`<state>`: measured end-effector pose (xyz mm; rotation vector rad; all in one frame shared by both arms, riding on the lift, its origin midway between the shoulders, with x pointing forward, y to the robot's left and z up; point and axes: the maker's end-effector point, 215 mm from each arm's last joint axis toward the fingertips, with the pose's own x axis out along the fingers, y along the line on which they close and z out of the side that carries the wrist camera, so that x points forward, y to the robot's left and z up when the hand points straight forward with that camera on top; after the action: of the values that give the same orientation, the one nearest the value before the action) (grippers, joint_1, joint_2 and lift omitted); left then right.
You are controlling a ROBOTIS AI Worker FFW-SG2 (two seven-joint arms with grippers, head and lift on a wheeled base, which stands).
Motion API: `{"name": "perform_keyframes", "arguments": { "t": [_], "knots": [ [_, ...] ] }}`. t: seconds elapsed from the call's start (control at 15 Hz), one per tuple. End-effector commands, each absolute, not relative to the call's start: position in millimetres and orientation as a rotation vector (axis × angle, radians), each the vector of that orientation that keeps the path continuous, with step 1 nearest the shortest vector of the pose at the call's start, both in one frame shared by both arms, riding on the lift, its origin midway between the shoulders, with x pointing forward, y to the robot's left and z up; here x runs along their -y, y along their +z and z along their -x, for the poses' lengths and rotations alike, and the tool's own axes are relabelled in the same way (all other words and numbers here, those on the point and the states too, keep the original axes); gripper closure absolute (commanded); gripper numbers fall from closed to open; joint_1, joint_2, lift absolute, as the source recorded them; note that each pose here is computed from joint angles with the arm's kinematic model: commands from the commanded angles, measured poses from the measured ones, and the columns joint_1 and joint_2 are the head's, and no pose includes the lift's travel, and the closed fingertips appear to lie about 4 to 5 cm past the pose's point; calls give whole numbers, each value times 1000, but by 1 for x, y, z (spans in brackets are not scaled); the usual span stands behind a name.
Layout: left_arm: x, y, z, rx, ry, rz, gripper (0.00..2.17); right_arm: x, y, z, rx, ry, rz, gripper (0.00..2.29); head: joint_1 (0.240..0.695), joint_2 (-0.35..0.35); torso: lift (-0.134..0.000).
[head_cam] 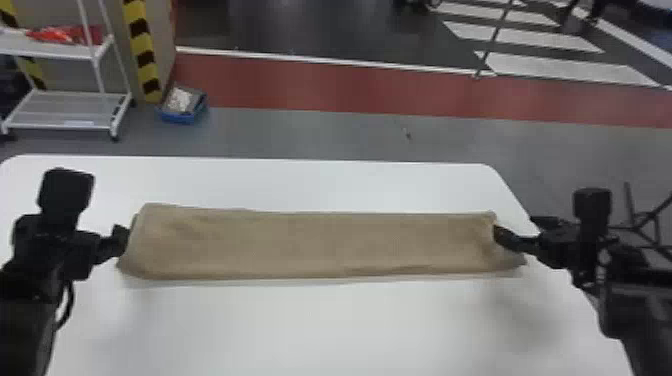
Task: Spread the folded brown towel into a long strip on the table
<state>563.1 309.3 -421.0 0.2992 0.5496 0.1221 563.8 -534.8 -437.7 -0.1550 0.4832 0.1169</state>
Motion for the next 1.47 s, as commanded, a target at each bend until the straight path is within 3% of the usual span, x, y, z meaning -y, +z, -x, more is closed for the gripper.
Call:
{"name": "perform_keyframes", "arguments": {
  "t": [0.0,0.13,0.27,0.53,0.73,0.93,1.0,1.4],
  "knots": [
    [-291,-422,-562,-554,31,-126,26,536,-439,-556,-483,120,156,70,695,-215,-113],
    [-267,-422,-562,-557,-63,2,33,535,-443,-549,-487,125,168,80,695,-232,-113],
    [-251,-433,-553,-603,-119,43,188,538,-447,-542,-494,120,170,83,695,-252,-113],
    [-242,-454,-536,-692,-149,47,552,541,-446,-538,-485,121,186,83,695,-289,-113],
    [-249,-460,-530,-724,-129,21,599,539,-444,-536,-480,131,188,87,695,-296,-113],
    [-256,-464,-522,-765,-110,10,1447,538,-441,-538,-469,134,192,97,695,-292,-113],
    [-258,-461,-522,-766,-110,10,1531,538,-440,-538,-466,134,190,97,695,-289,-113],
    [-306,-441,-507,-752,-31,44,1612,539,-435,-542,-455,133,192,97,695,-265,-113]
  ]
}}
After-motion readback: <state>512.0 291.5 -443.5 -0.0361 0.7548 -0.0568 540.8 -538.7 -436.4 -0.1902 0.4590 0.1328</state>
